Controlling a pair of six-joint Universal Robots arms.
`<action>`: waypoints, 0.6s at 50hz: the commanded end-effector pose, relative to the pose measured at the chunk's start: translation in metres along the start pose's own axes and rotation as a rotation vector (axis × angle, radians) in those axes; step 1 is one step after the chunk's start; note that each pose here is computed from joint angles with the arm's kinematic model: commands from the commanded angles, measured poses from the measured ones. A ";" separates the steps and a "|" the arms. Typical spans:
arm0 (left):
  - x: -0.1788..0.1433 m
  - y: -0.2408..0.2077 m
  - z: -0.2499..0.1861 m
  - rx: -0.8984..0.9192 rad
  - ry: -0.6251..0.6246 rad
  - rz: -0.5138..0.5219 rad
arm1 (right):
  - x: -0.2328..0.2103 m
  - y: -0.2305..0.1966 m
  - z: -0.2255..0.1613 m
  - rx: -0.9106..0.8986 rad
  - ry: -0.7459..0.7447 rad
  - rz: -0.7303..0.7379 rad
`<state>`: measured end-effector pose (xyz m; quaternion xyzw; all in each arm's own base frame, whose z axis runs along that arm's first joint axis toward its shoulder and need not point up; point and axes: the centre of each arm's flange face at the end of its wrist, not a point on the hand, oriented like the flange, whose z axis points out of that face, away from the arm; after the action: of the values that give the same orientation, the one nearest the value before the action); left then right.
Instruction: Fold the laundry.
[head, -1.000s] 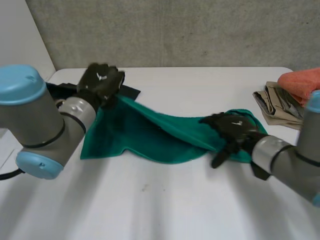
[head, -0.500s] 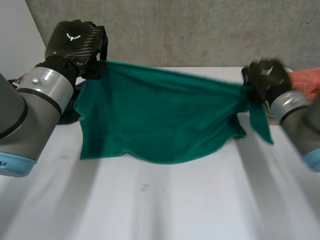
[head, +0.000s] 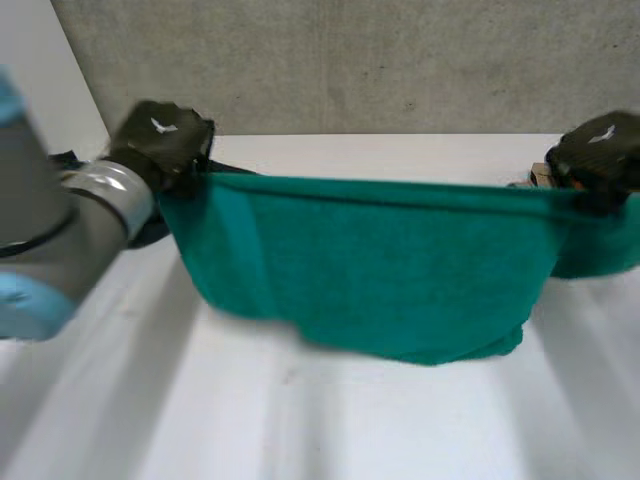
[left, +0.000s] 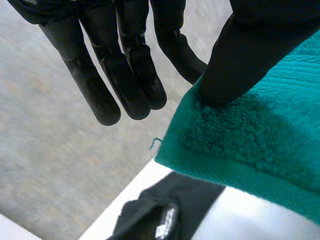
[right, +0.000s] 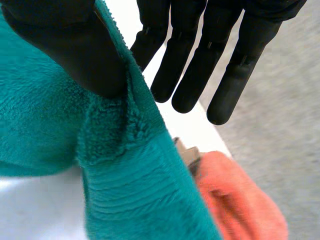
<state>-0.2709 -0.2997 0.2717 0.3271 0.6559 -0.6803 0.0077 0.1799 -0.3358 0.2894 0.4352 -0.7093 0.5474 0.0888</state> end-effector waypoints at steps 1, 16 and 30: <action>-0.003 -0.012 0.076 0.252 -0.130 0.051 | -0.001 -0.023 0.056 0.148 0.194 -0.014; -0.061 -0.110 0.063 0.756 -0.478 0.030 | 0.069 -0.118 0.016 0.844 0.702 0.083; 0.008 0.009 0.012 0.375 -0.209 0.015 | -0.041 -0.013 0.042 0.346 0.142 0.166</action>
<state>-0.2842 -0.3288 0.3298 0.1989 0.4316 -0.8792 0.0341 0.2267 -0.3688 0.3239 0.2840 -0.5414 0.7884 0.0682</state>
